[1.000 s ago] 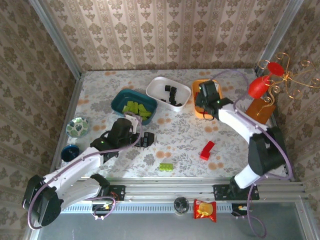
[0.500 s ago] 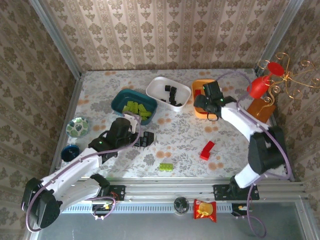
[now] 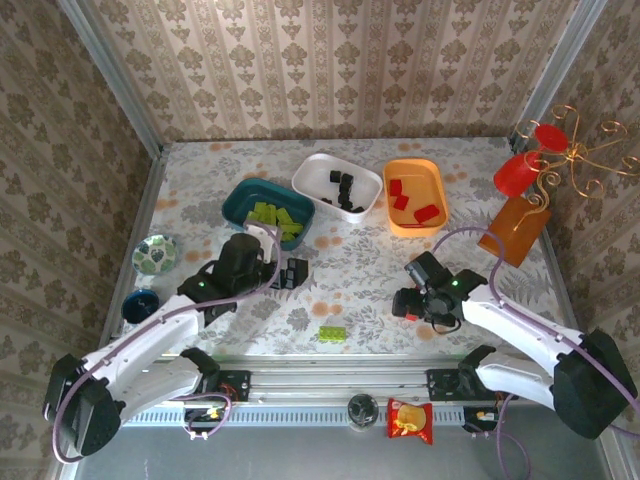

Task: Sort the legos into containers by color
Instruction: Pick up the lego from the bottom-center of the table, then place the lego in the container.

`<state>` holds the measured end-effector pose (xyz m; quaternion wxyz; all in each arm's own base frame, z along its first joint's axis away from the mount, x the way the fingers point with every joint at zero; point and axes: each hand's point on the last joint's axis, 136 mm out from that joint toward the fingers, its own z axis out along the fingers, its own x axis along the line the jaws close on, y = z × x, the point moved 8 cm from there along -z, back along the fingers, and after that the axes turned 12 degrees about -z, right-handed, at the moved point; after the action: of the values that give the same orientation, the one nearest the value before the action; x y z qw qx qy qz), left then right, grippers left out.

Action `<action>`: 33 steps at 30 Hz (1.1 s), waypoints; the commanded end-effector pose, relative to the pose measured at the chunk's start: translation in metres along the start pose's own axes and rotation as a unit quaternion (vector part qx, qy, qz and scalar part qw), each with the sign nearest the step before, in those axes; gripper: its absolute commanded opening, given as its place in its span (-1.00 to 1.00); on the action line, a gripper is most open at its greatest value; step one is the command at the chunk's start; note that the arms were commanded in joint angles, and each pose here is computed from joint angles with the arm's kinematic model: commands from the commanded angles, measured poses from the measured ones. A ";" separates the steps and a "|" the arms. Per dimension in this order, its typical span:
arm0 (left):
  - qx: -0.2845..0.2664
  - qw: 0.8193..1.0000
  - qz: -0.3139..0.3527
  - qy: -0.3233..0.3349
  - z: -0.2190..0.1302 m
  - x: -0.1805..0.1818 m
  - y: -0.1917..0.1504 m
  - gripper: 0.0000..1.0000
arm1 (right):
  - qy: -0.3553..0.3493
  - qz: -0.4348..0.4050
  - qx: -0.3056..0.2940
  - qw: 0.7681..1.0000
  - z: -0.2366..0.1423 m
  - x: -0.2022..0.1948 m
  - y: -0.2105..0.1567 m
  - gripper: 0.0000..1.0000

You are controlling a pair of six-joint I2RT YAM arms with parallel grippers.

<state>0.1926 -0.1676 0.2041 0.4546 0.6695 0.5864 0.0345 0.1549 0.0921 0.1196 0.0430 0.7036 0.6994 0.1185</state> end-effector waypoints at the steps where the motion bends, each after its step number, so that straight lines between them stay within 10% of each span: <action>1: -0.001 1.000 -0.011 -0.009 0.004 -0.004 0.006 1.00 | -0.003 0.002 0.030 1.000 0.004 0.002 -0.006 0.79; 24: -0.002 1.000 -0.014 -0.010 0.001 -0.001 0.000 1.00 | 0.065 -0.052 -0.013 0.996 -0.023 0.034 0.025 -0.35; 33: -0.010 1.000 0.000 -0.003 -0.004 -0.004 0.009 1.00 | 0.075 -0.005 -0.193 0.978 -0.069 0.034 0.147 -0.38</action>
<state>0.1935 -0.1692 0.1994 0.4497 0.6671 0.5933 0.0267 0.2432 0.1237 0.2116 0.0783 0.6652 0.6925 0.2680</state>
